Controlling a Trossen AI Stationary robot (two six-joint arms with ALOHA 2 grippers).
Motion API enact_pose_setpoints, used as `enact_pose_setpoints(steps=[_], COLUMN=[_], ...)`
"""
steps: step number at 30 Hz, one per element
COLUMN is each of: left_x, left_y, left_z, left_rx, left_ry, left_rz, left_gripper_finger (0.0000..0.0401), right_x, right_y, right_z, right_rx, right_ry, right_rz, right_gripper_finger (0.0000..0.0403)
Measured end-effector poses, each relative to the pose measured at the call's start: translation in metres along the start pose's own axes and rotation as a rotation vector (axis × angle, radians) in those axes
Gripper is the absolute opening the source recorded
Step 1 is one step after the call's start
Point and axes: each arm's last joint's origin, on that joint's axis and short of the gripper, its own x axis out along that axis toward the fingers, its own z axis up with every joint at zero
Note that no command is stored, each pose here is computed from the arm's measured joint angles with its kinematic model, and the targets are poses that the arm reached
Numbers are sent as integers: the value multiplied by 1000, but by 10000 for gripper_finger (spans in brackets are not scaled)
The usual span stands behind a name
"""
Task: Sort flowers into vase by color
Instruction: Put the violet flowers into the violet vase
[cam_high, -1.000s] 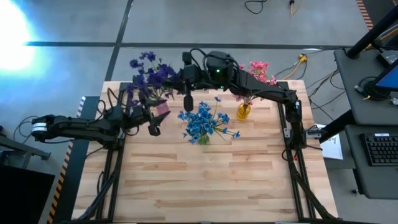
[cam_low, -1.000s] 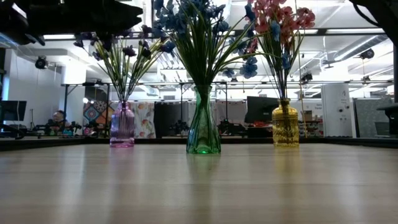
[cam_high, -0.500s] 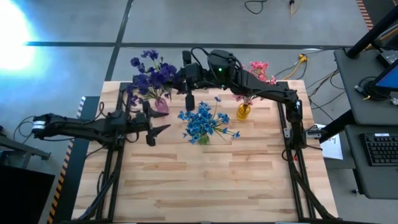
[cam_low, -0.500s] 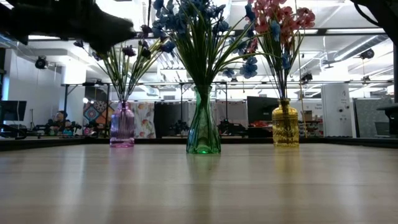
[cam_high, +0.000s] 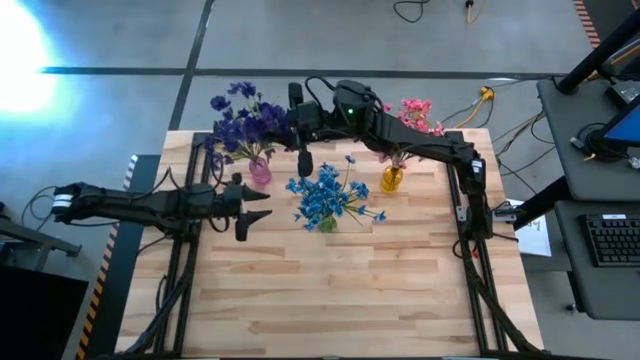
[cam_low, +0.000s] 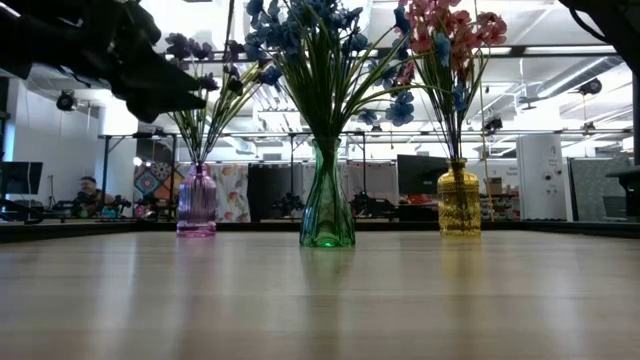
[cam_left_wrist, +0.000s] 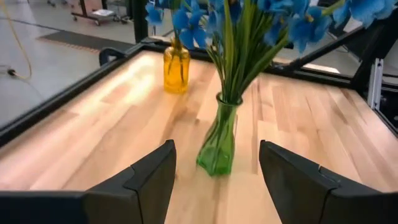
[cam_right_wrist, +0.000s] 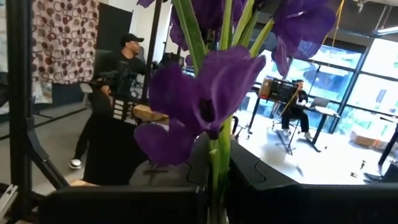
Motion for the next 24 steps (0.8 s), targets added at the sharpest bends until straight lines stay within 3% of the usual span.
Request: enact_pose_setpoints(steps=[11,18,24], left_x=[3,-2,-7], left_y=[-11,-14,-13], left_z=[-11,-17,-23], left_rx=[16,42,116], left_ry=[87,111,133], left_rz=[-7,110,269], left_gripper_finger=[206,200,200], right_x=[0,0,3], right_y=[-9,-10,-7], right_z=[-17,-18,-37], right_rx=[15,12,6], right_ry=[-43,-60,-88], right_rz=[-5,9,8], right_gripper_finger=[17,17,17])
